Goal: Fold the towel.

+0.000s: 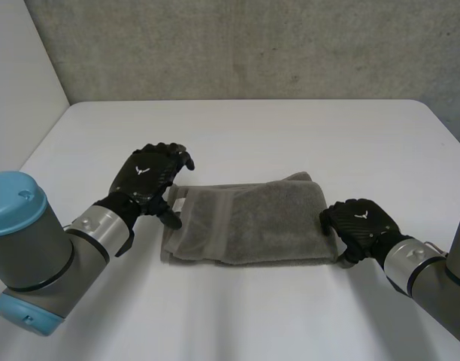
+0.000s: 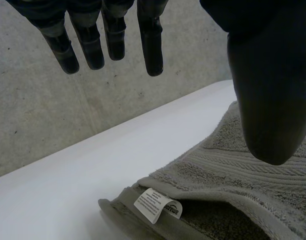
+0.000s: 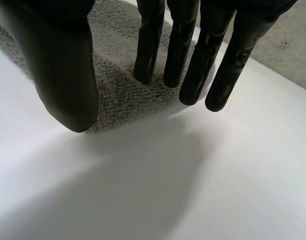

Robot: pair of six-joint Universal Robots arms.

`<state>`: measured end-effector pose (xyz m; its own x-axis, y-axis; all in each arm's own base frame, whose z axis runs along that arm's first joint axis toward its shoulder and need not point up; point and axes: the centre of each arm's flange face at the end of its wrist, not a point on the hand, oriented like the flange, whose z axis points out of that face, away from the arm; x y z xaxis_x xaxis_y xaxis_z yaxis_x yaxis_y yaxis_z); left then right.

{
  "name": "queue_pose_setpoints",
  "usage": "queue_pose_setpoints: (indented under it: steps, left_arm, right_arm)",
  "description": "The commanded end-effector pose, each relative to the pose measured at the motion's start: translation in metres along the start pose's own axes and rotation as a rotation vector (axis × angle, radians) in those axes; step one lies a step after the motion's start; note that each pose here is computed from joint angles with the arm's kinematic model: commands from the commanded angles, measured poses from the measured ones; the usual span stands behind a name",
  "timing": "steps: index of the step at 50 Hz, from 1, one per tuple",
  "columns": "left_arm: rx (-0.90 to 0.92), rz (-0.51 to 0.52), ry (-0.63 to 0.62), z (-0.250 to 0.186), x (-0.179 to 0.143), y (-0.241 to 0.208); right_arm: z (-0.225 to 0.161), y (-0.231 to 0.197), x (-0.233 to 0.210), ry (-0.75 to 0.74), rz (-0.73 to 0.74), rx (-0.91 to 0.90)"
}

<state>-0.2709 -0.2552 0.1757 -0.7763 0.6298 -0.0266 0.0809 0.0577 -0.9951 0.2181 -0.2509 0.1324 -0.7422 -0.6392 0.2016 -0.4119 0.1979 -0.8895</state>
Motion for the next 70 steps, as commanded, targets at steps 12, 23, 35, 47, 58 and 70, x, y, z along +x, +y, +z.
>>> queue_pose_setpoints:
  steps: [12,23,35,47,58,70]
  left_arm:
    - [-0.015,-0.003,0.0,0.001,0.0,0.006]
    - [-0.02,-0.005,0.0,0.001,0.0,0.007]
    - [-0.023,-0.006,0.0,0.0,0.0,0.008]
    - [-0.023,-0.004,0.0,0.0,0.0,0.008]
    - [-0.021,-0.005,-0.001,-0.001,0.0,0.007]
    - [-0.006,-0.003,-0.008,0.001,-0.002,0.003]
  right_arm:
    - [0.01,0.005,0.003,0.014,0.089,0.036]
    - [0.011,0.007,-0.006,-0.004,0.144,0.029]
    - [0.009,0.007,-0.015,-0.02,0.155,0.023]
    - [0.01,0.003,-0.011,0.006,0.135,0.04]
    - [0.003,0.014,0.023,0.098,0.062,-0.011]
    - [-0.013,-0.047,0.008,0.064,-0.122,0.104]
